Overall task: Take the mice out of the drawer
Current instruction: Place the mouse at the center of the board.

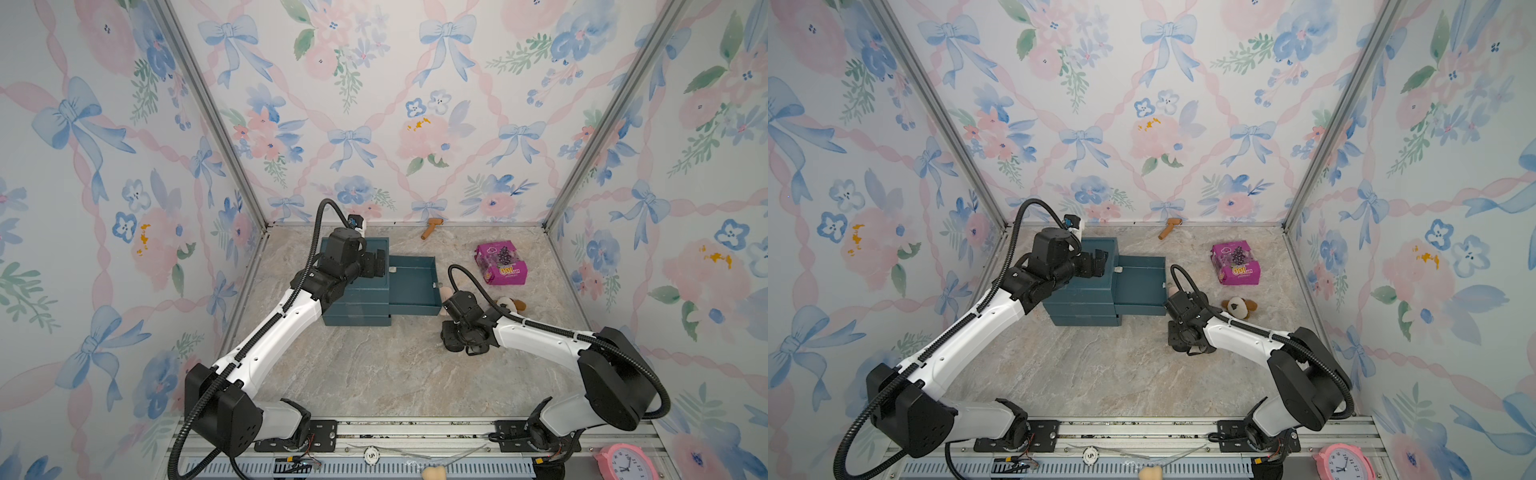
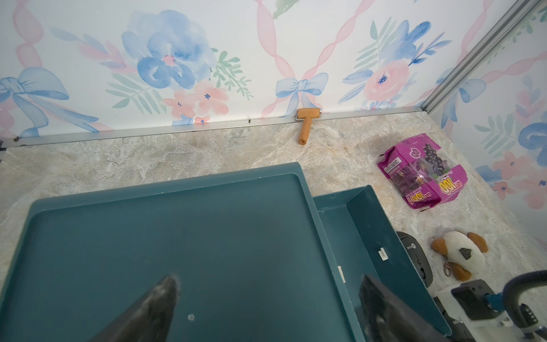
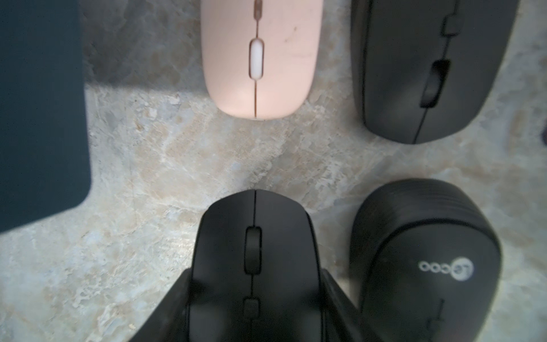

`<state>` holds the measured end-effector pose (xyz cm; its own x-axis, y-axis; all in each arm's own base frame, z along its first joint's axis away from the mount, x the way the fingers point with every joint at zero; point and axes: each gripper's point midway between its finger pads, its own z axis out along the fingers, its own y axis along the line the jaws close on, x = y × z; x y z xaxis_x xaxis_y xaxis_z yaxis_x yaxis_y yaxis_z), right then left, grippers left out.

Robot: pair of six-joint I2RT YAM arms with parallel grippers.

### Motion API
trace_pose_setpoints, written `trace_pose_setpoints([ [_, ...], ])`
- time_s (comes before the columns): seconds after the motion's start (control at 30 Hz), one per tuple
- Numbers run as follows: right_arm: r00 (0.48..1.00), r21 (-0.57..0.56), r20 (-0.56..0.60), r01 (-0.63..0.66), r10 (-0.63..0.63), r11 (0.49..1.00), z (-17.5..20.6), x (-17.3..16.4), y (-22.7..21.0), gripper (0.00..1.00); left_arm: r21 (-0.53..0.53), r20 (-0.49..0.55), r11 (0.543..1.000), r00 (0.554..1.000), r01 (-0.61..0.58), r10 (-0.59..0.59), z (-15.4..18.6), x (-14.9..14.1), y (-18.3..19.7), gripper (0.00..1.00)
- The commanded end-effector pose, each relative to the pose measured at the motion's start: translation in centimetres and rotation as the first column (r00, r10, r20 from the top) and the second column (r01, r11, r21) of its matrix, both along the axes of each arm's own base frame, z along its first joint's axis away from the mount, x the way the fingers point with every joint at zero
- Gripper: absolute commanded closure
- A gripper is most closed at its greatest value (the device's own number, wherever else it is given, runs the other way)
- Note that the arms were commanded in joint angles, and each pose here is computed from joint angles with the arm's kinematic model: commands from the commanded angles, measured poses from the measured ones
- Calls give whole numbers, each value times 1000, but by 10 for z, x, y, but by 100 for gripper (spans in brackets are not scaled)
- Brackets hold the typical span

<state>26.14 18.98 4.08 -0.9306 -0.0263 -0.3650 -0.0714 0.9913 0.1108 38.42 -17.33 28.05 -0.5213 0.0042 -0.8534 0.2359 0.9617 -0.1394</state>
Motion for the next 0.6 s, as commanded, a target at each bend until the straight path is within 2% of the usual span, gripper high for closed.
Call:
trace_pose_setpoints([
  [0.0, 1000, 12, 10, -14, 14, 1000, 2, 9, 6, 54, -18, 4, 1000, 1000, -19, 19, 4, -1, 2, 2],
  [0.4, 1000, 3, -28, -7, 7, 1000, -14, 12, 6, 45, -15, 7, 999, 999, -34, 34, 5, 1, 4, 2],
  [0.57, 1000, -5, -27, -7, 7, 1000, -13, 13, 4, 37, -13, 5, 999, 999, -37, 37, 4, 1, 4, 2],
])
